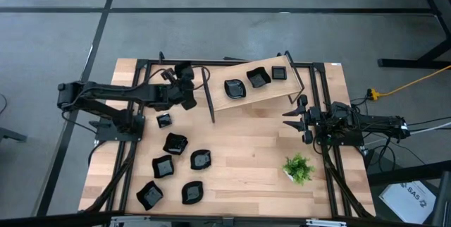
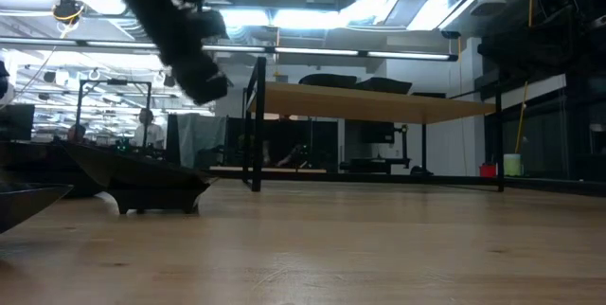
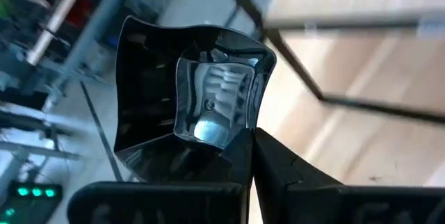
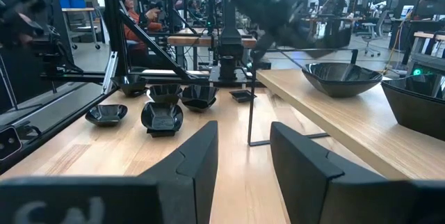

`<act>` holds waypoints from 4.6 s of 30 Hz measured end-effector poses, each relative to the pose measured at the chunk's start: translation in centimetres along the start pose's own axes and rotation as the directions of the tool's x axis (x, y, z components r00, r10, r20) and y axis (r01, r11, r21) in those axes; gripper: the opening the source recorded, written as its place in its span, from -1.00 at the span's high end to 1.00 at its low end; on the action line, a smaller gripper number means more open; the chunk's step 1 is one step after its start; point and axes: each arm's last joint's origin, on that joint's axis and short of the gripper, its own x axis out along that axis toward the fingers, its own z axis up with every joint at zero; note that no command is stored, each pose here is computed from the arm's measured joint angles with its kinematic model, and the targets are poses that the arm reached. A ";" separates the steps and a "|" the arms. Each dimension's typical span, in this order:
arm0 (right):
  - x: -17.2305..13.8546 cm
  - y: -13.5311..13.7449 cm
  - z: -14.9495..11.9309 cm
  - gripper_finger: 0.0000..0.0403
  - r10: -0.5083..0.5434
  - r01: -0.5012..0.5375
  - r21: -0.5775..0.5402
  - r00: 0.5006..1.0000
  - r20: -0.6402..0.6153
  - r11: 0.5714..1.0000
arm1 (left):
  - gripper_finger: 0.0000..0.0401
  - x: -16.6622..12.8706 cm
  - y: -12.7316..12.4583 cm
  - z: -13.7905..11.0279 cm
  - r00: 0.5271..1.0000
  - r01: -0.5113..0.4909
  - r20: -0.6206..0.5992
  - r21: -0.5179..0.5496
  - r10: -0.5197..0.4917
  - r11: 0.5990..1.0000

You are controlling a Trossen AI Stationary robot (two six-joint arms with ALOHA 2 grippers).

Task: Pick & Place Mini shaped plates
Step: Stack the distorted square plate on top of the distorted square plate on the shelf, then stack the leaf-shaped plate on top of the leaf-shaped plate on the shelf

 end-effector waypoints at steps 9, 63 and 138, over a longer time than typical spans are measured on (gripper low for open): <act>0.0 0.0 0.0 0.35 0.000 0.000 0.000 1.000 0.000 1.000 | 0.99 -2.3 0.7 4.5 0.973 0.013 0.231 0.004 -0.014 1.000; 0.0 0.0 0.0 0.35 -0.001 0.001 0.000 1.000 0.000 1.000 | 0.99 3.2 -3.8 20.7 0.826 0.010 0.297 0.842 -0.479 0.539; 0.0 0.0 0.0 0.35 0.000 0.000 0.000 1.000 0.000 1.000 | 0.36 -3.8 -0.3 16.2 0.876 0.426 -0.042 0.534 -0.480 0.731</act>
